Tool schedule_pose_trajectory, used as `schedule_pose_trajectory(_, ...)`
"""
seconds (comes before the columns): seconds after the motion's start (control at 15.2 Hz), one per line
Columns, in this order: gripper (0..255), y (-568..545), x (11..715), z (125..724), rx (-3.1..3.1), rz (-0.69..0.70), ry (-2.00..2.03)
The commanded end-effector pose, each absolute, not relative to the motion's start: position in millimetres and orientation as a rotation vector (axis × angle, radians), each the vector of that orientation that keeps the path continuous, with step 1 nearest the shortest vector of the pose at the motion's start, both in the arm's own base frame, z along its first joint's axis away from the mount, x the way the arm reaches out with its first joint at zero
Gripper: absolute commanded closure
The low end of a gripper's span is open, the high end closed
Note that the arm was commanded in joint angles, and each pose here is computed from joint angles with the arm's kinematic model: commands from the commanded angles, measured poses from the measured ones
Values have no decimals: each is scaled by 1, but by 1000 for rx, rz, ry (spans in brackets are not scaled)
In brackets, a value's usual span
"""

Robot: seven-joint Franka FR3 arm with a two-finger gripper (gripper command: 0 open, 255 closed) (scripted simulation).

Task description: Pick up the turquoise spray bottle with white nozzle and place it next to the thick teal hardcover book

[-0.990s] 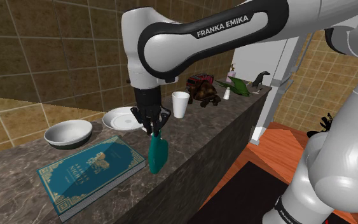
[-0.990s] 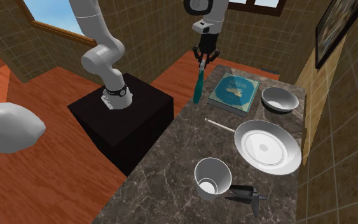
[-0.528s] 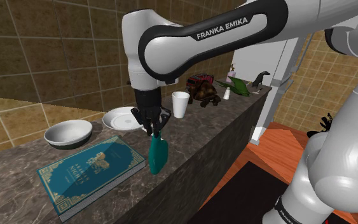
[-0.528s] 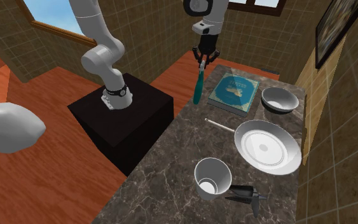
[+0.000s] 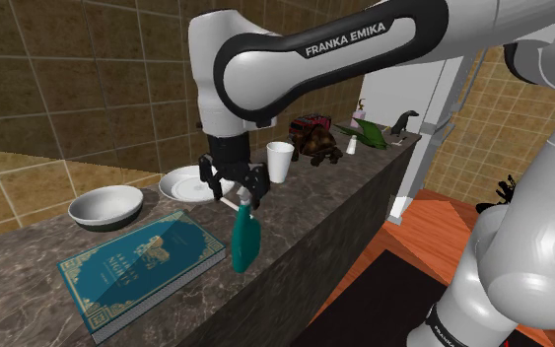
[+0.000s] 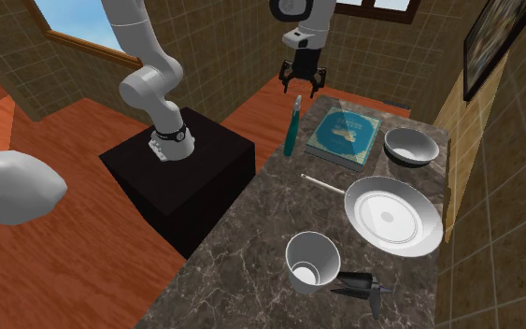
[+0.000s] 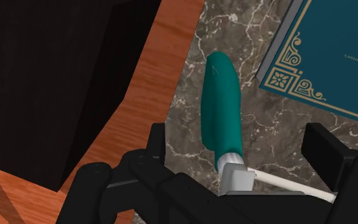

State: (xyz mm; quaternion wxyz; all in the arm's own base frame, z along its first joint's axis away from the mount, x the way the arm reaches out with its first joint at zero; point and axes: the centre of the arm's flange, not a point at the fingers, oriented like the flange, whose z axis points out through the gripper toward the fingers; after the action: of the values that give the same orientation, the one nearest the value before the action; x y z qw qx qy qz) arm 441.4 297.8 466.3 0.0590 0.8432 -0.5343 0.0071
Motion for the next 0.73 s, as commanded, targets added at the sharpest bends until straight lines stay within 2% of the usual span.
schedule_pose_trajectory(0.0, 0, 300, 442, 487, 2554, 22, -1618)
schedule_pose_trajectory(0.13, 0, 303, 444, 510, 2554, 22, -1618)
schedule_pose_trajectory(0.66, 0, 303, 444, 510, 2554, 22, -1618)
